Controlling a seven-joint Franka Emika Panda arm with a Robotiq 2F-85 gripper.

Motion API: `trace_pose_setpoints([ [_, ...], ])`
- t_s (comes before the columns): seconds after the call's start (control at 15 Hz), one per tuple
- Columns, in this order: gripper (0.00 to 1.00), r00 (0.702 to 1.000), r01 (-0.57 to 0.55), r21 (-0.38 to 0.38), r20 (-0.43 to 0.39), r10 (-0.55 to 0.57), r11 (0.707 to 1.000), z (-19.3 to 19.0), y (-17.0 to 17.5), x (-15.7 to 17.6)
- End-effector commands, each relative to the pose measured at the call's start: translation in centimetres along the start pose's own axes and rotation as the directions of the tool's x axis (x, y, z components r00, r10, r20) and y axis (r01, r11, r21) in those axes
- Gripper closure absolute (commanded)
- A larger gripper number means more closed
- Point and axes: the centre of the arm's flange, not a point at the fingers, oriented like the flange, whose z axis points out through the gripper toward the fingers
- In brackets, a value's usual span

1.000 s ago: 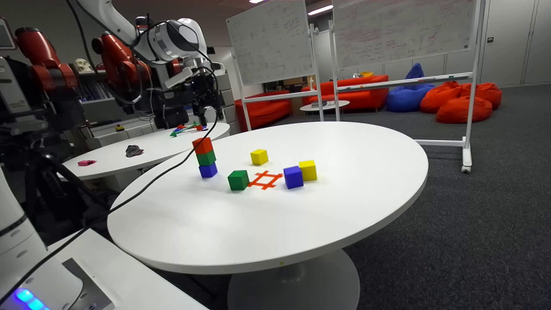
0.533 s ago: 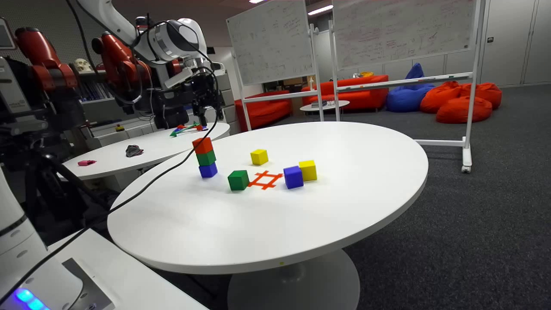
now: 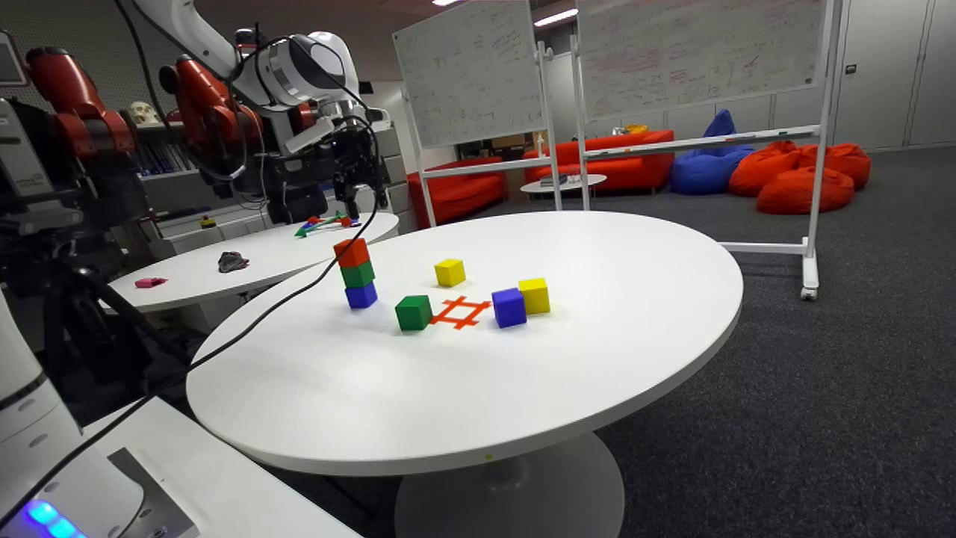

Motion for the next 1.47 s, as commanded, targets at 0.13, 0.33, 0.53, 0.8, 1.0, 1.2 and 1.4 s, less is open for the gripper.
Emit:
trace_pose_setpoints([
  [0.13, 0.0, 1.0, 0.0, 0.0, 0.0, 0.0, 1.0, 0.0, 0.0, 0.0],
  [0.33, 0.0, 1.0, -0.008, 0.001, -0.003, 0.008, 1.0, 0.15, 0.1, 0.06],
  [0.53, 0.0, 1.0, -0.007, 0.001, 0.0, 0.007, 1.0, 0.34, 0.12, 0.05],
  [0.8, 0.0, 1.0, 0.0, -0.001, 0.006, 0.0, 1.0, 0.39, -0.1, 0.13],
  [1.0, 0.0, 1.0, 0.0, -0.001, 0.007, 0.0, 1.0, 0.41, -0.14, 0.13],
  [1.2, 0.0, 1.0, 0.0, -0.001, 0.007, 0.0, 1.0, 0.42, -0.14, 0.13],
  [1.4, 0.0, 1.0, 0.021, -0.011, 0.018, -0.02, 1.0, 0.62, -0.84, 0.23],
])
